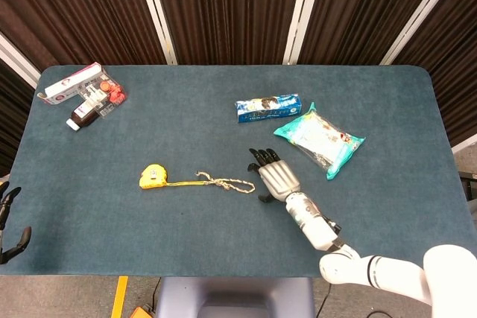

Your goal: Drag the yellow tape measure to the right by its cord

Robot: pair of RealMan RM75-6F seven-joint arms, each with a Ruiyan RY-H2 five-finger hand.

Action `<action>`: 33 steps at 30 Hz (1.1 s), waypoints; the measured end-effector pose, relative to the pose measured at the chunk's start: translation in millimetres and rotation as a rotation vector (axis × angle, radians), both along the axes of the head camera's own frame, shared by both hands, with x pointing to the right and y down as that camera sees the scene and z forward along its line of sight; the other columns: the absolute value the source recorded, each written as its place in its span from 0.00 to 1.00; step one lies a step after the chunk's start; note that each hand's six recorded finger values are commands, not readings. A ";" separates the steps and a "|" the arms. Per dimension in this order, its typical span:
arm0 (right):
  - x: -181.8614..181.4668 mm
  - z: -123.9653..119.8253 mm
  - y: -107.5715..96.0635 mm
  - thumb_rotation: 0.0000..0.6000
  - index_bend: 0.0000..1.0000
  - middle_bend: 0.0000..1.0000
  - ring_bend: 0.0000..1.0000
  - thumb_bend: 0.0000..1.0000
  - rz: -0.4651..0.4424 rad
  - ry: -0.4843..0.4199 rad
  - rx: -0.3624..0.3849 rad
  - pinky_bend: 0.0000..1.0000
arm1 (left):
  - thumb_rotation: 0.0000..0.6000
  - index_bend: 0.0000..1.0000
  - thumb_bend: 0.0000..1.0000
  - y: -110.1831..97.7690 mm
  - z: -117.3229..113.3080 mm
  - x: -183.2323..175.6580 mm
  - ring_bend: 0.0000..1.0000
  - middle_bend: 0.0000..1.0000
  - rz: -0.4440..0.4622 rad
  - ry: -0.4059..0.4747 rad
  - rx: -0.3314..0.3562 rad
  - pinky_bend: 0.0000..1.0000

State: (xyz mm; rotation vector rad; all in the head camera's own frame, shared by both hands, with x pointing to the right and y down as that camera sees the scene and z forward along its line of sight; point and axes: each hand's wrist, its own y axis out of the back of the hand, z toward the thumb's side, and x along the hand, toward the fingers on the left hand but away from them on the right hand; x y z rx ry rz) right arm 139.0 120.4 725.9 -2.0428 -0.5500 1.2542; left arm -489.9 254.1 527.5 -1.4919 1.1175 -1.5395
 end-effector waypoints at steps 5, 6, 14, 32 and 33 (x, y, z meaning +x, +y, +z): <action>-9.5 8.4 -0.7 1.00 0.47 0.07 0.04 0.41 0.022 -0.018 -0.022 0.00 | 1.00 0.11 0.43 3.3 -2.8 0.3 0.00 0.00 0.004 0.001 -0.003 0.09; -10.8 9.7 -0.6 1.00 0.47 0.07 0.04 0.41 0.025 -0.021 -0.027 0.00 | 1.00 0.11 0.43 3.5 -3.0 0.2 0.00 0.00 0.004 0.001 -0.002 0.09; -17.7 15.6 0.3 1.00 0.50 0.07 0.04 0.41 0.045 -0.029 -0.039 0.00 | 1.00 0.11 0.43 2.4 -5.1 -0.2 0.00 0.00 0.001 0.002 0.000 0.09; -23.2 23.5 2.1 1.00 0.56 0.09 0.05 0.41 0.061 -0.027 -0.034 0.00 | 1.00 0.11 0.43 4.4 -7.1 -3.2 0.00 0.00 -0.004 -0.002 0.004 0.09; -23.7 23.9 2.6 1.00 0.56 0.09 0.05 0.41 0.060 -0.028 -0.036 0.00 | 1.00 0.11 0.43 4.5 -7.2 -3.2 0.00 0.00 -0.004 -0.002 0.004 0.09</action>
